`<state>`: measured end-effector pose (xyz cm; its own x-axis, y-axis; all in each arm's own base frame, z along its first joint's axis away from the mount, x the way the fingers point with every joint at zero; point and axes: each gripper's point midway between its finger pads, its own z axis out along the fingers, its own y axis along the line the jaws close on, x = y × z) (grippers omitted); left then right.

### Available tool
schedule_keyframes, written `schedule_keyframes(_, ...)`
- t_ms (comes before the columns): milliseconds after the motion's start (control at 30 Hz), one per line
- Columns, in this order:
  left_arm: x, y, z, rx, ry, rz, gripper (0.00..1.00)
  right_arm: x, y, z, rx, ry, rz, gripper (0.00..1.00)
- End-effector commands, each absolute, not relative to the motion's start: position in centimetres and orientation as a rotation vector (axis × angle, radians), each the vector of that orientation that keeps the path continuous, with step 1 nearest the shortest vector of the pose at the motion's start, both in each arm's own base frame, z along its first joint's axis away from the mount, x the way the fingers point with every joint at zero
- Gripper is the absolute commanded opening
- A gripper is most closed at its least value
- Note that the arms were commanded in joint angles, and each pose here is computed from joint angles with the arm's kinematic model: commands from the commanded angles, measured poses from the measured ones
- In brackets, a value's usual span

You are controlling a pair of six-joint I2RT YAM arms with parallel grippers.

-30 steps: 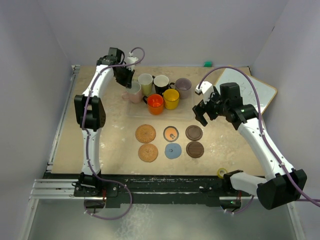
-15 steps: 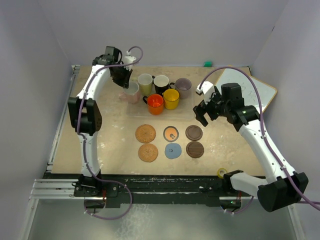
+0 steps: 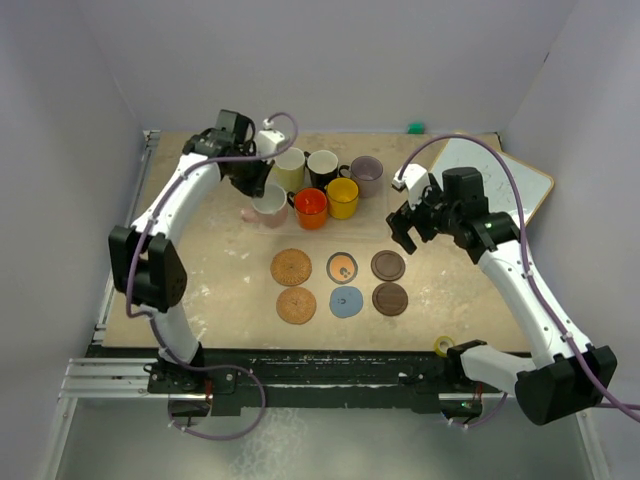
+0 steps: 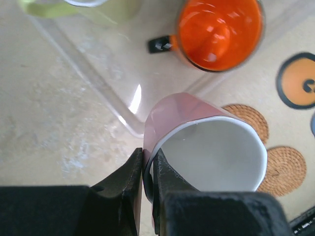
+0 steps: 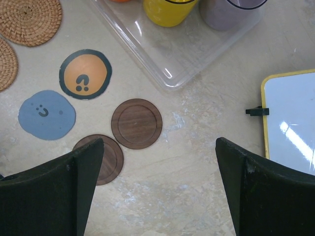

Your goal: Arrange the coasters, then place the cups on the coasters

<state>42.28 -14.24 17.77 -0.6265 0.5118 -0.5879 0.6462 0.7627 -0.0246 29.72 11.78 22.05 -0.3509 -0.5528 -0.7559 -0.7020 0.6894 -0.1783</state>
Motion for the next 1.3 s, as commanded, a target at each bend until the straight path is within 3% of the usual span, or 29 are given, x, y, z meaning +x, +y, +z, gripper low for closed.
schedule_keyframes(0, 38.6, -16.8, 22.2, 0.851, 2.246, -0.308, 0.03, 29.8, 11.8, 22.9, -0.957, 2.006, 0.202, 0.97)
schedule_keyframes(500, 26.2, -22.4, 17.4, 1.030, 2.227, -0.515, 0.03, 30.9, 9.9, 22.0, -0.936, 2.027, 0.067, 0.97)
schedule_keyframes(833, 25.2, -22.6, 14.3, 1.030, 2.292, -0.397, 0.03, 31.4, 9.3, 20.7, -0.948, 2.071, 0.026, 0.97)
schedule_keyframes(1267, 23.4, -22.9, 12.9, 1.103, 2.309, -0.437, 0.03, 31.6, 9.3, 20.2, -0.959, 2.080, 0.020, 0.97)
